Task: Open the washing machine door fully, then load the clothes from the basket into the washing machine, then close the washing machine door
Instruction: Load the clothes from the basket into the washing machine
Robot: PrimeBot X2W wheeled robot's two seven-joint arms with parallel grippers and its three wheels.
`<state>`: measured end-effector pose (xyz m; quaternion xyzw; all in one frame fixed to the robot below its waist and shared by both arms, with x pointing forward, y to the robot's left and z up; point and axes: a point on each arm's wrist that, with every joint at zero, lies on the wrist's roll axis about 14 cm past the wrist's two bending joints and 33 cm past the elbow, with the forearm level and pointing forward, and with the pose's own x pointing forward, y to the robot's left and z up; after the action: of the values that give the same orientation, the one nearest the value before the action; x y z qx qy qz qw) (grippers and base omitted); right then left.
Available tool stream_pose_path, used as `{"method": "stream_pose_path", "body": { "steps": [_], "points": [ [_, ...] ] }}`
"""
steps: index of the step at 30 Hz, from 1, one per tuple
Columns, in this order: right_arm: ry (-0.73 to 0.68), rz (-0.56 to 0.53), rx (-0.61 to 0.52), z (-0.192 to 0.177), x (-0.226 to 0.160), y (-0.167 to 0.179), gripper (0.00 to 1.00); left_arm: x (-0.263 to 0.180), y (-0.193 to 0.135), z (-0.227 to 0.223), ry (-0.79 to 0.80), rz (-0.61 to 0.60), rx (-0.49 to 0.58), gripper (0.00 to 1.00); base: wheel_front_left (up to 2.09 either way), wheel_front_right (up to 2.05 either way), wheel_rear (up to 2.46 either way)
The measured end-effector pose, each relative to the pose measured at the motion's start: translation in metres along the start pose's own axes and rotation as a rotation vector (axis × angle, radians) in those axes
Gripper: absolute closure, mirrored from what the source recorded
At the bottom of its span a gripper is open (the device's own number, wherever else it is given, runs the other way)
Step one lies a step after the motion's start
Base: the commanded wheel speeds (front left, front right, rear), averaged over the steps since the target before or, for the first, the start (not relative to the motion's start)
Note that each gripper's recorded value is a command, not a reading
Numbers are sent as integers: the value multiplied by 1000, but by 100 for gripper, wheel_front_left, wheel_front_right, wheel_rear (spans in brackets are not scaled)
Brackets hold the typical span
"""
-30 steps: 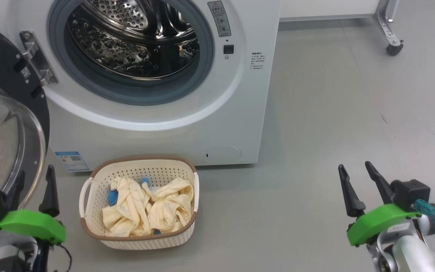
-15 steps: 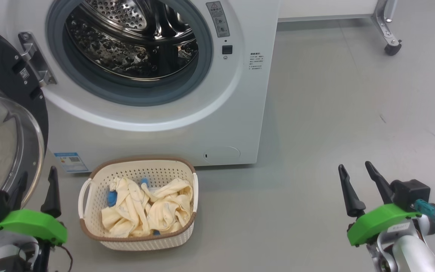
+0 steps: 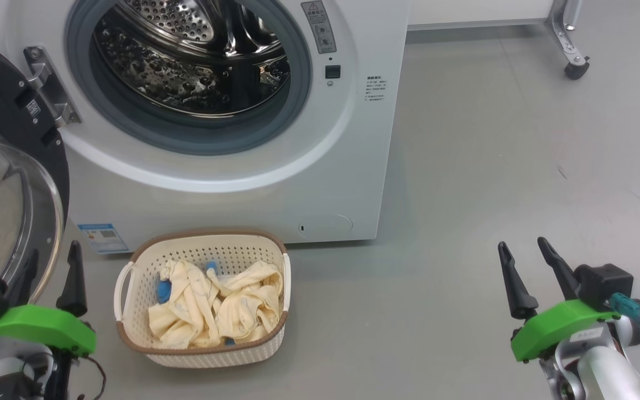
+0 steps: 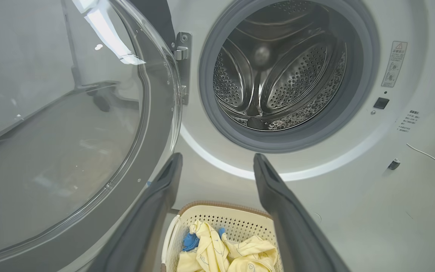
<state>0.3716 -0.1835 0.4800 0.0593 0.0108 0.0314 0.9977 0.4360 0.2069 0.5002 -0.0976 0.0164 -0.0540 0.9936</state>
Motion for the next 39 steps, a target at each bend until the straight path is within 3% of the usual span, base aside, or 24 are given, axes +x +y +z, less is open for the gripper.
{"method": "stream_pose_path", "body": {
  "steps": [20, 39],
  "points": [
    [10, 5, 1, -3, 2, 1, 0, 4, -1, 4, -9, -10, -1, 0, 147, -147, 0],
    [0, 10, 0, 0, 3, 3, 0, -5, -2, -3, 4, -13, -4, 0, 14, -14, 0]
  ]
}}
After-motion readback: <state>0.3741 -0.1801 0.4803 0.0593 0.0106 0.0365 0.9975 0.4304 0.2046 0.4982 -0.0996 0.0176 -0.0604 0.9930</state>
